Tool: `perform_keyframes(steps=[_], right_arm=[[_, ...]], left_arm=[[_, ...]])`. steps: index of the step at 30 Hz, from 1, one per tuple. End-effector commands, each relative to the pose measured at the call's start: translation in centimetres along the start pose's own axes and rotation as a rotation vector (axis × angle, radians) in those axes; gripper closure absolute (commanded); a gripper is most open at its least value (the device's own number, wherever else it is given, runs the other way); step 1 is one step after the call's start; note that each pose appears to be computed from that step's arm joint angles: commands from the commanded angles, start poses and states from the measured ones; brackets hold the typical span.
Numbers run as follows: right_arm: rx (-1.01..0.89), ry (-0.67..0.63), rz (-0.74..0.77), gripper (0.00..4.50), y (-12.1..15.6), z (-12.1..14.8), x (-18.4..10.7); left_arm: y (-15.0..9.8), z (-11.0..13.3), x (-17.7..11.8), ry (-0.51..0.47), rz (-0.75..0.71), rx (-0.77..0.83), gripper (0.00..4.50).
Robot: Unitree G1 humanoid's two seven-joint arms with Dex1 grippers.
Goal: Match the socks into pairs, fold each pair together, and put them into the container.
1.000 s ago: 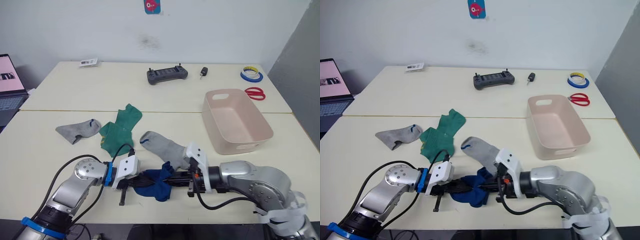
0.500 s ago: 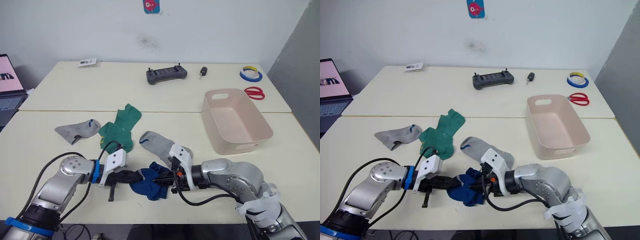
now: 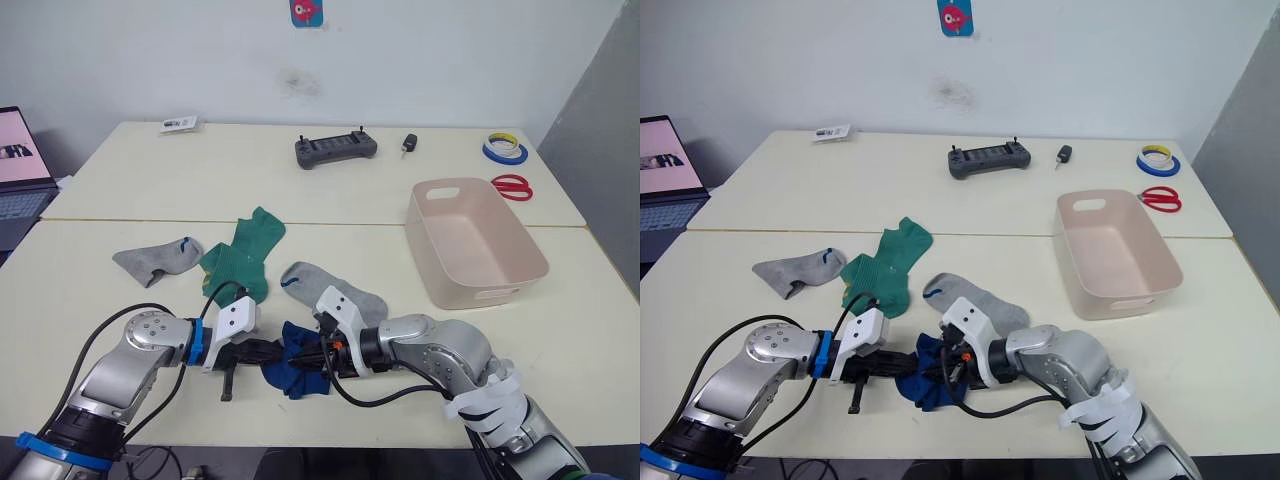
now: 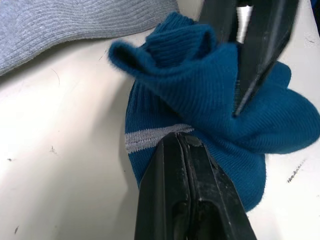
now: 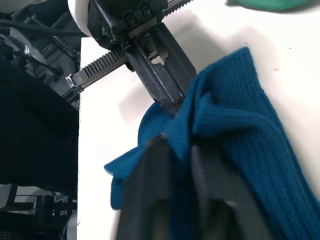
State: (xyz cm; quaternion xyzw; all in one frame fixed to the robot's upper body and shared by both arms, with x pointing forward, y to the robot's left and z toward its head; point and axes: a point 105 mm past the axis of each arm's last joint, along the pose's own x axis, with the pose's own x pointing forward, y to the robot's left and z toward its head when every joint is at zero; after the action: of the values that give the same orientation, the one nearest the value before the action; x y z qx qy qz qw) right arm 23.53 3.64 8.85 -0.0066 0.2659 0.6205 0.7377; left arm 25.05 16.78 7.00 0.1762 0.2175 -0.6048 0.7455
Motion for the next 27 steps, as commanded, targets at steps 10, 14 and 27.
perform_keyframes(steps=[10, 14, 27], right_arm=[[-0.278, -0.009, -0.06, 1.41, 0.8, 1.6, -5.6], [-0.344, -0.031, -0.126, 2.33, -0.2, 1.6, -5.8], [-0.473, -0.062, -0.104, 4.44, -0.4, 0.7, -4.3]], left_arm=[[0.6, -0.3, -0.5, 0.008, 0.052, -0.024, 4.5], [0.8, 0.6, -2.2, -0.046, 0.082, -0.058, 4.5], [-0.2, 6.8, -5.9, -0.112, 0.014, 0.028, 4.5]])
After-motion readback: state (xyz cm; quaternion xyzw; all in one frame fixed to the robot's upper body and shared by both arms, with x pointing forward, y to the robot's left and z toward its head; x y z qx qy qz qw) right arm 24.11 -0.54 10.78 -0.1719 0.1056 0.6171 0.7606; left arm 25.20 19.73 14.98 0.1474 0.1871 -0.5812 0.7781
